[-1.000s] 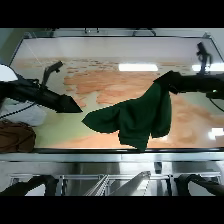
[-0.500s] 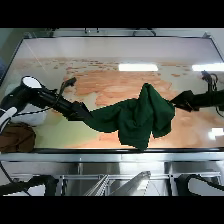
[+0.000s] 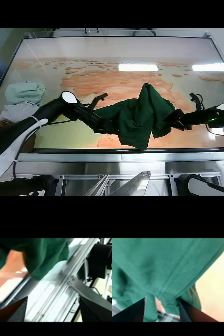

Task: Fold the shirts.

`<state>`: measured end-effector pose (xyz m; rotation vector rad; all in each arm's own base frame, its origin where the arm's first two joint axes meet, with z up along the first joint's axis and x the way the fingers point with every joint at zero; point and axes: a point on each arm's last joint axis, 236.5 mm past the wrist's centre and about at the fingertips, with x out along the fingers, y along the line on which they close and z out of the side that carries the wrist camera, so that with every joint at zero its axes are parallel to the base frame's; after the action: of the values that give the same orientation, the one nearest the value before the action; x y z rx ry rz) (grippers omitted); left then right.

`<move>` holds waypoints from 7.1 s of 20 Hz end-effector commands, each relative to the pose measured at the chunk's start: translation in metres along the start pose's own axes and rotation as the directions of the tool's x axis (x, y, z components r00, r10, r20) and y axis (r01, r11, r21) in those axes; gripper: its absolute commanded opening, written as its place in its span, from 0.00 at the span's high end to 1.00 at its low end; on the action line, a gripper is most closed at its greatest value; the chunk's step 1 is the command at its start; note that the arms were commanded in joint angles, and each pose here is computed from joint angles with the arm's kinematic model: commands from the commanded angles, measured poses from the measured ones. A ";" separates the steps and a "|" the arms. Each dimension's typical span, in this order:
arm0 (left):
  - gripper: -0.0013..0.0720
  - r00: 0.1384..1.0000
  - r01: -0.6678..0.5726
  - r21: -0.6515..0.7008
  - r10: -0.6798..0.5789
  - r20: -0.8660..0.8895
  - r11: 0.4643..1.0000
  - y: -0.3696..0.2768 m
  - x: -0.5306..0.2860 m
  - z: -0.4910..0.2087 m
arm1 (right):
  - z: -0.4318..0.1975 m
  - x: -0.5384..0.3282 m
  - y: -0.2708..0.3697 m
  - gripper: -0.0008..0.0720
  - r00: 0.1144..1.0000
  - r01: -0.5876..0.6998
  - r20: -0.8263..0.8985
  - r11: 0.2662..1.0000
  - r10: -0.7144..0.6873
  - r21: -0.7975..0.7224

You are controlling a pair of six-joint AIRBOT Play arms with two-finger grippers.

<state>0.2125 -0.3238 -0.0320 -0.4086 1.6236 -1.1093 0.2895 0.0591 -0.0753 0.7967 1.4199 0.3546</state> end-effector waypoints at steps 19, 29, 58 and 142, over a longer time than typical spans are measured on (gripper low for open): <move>0.95 0.976 -0.194 -0.033 0.189 -0.107 0.980 0.045 0.072 0.021 | 0.032 0.012 0.065 0.97 0.949 -0.276 0.144 0.960 0.279 -0.041; 0.15 0.968 -0.245 -0.053 0.242 -0.062 0.968 0.052 -0.039 0.032 | 0.026 0.011 0.070 0.97 0.946 -0.295 0.119 0.953 0.301 -0.065; 0.95 0.876 0.007 0.454 -0.224 0.427 0.891 -0.208 -0.225 0.051 | 0.003 -0.295 0.252 0.97 0.506 -0.339 0.381 0.585 0.774 -0.737; 0.94 0.972 -0.232 -0.131 0.234 0.000 0.964 0.129 -0.208 0.013 | -0.070 0.008 0.091 0.97 0.872 -0.487 0.022 0.865 0.489 0.121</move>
<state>0.3482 -0.0955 -0.0463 -0.1639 1.6738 -0.6931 0.2195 0.1286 -0.0965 1.1591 1.4086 0.3953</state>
